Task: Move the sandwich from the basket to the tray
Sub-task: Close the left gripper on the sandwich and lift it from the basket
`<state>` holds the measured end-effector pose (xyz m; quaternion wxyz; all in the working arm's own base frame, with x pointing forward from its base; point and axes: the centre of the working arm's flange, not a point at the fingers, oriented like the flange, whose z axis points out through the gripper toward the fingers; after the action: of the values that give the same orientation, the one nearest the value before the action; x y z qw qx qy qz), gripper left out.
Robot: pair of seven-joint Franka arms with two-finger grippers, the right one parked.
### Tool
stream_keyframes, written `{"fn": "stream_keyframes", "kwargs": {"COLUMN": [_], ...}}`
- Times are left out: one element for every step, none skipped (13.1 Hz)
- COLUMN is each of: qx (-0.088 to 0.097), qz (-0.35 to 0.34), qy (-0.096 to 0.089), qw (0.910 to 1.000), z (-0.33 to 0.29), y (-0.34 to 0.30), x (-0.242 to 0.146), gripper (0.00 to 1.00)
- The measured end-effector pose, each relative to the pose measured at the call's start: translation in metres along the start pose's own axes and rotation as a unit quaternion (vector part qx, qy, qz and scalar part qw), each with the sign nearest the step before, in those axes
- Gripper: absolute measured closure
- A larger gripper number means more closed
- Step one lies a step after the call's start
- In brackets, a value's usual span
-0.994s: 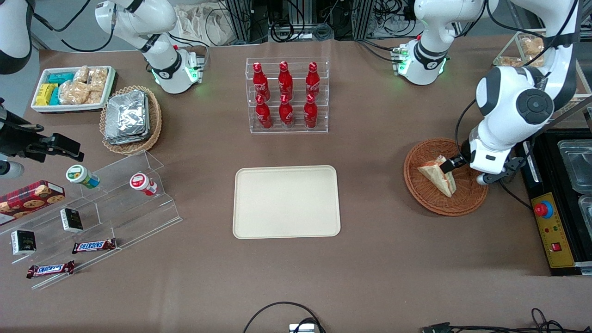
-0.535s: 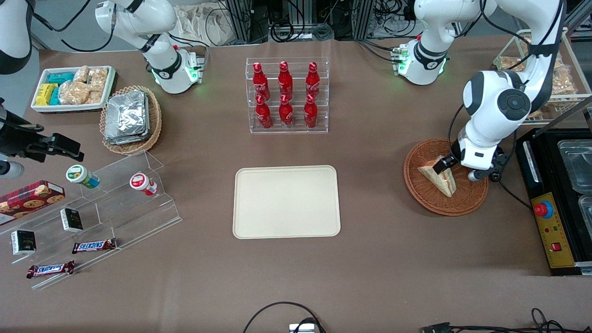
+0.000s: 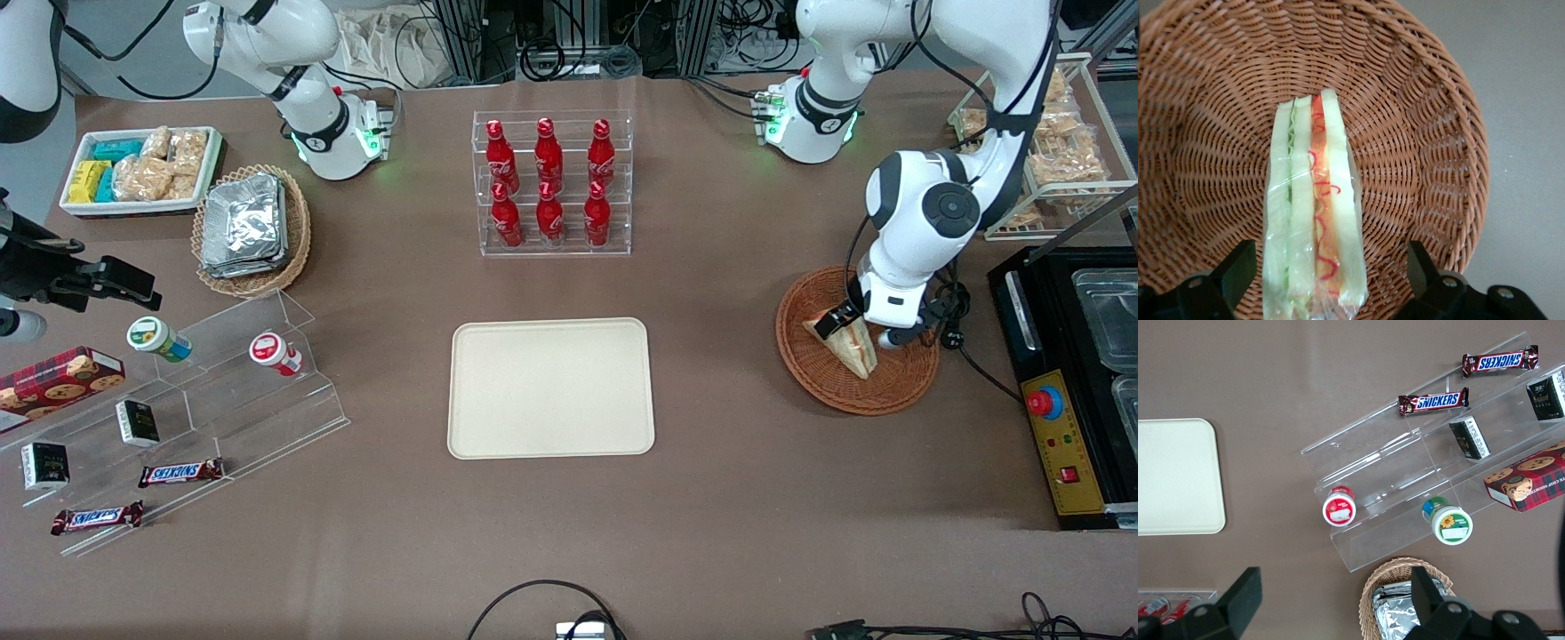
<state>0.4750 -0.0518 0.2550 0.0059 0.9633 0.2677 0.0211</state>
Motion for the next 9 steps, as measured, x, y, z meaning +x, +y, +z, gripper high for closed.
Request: {"fn": "stream_keyframes", "kwargs": {"qx": [0.0, 0.001, 0.002, 0.002, 0.001, 0.001, 0.001, 0.001, 0.002], "qz": [0.0, 0.0, 0.0, 0.0, 0.0, 0.001, 0.001, 0.002, 0.003], "qy": [-0.001, -0.003, -0.004, -0.004, -0.004, -0.003, -0.003, -0.003, -0.002], "qw": [1.0, 1.0, 1.0, 1.0, 1.0, 1.0, 1.0, 1.0, 1.0], "z": [0.0047, 0.0078, 0.0093, 0.0095, 0.0094, 0.0094, 0.0092, 0.009, 0.0088], "y": [0.0, -0.0002, -0.0003, -0.0003, -0.0002, 0.0, 0.0, 0.0001, 0.0001], "x": [-0.0002, -0.0006, -0.0008, -0.0008, -0.0008, -0.0008, -0.0008, -0.0008, -0.0008], "gripper": [0.0, 0.0, 0.06, 0.06, 0.15, 0.28, 0.38, 0.5, 0.59]}}
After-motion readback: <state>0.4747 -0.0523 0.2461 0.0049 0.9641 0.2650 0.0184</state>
